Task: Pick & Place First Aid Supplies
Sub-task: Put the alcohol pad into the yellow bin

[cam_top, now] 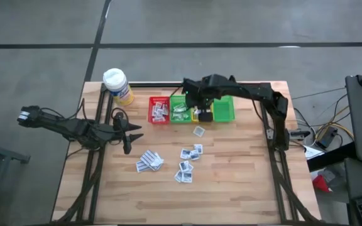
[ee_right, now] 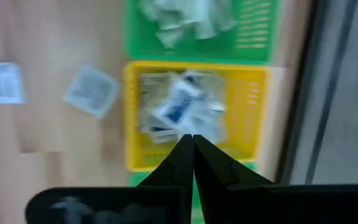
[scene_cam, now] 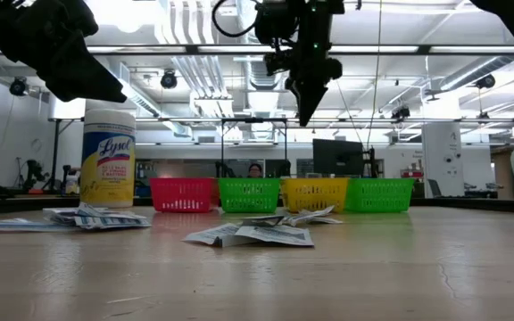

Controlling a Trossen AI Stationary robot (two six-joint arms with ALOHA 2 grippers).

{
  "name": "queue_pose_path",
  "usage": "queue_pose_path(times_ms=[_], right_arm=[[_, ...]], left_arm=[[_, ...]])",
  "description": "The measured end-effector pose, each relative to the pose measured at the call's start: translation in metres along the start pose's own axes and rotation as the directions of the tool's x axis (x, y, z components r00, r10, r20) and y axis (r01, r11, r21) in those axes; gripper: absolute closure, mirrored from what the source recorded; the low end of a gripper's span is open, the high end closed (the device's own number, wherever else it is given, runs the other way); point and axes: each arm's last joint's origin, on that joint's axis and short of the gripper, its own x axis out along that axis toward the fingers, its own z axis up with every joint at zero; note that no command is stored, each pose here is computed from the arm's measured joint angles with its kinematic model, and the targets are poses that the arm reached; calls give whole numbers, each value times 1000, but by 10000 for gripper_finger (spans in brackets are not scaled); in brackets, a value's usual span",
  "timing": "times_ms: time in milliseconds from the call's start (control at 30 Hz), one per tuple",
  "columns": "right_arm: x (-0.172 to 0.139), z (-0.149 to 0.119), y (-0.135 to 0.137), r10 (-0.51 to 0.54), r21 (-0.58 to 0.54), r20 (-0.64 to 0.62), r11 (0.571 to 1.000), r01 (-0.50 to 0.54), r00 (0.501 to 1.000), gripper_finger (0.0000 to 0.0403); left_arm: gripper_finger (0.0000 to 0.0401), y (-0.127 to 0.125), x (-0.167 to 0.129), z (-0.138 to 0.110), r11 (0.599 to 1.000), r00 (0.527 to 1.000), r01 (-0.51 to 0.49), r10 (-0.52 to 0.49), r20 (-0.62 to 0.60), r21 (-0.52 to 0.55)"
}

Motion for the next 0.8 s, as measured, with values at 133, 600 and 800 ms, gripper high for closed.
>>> queue_pose_path(times_ms=[133,600,800], right_arm=[[1,-5,-16,-11,30,8,999,11,1000,395],[-7,4,3,200,-33,136,980,-197,970,394],[-11,6,25,245,-173,98,959,-226,965,394]], left_arm=[[229,0,0,0,1000,1000,0,0,0,0],[229,0,0,0,1000,1000,-1,1,-3,29],[229,0,0,-1,1000,1000,-4,4,-10,22]])
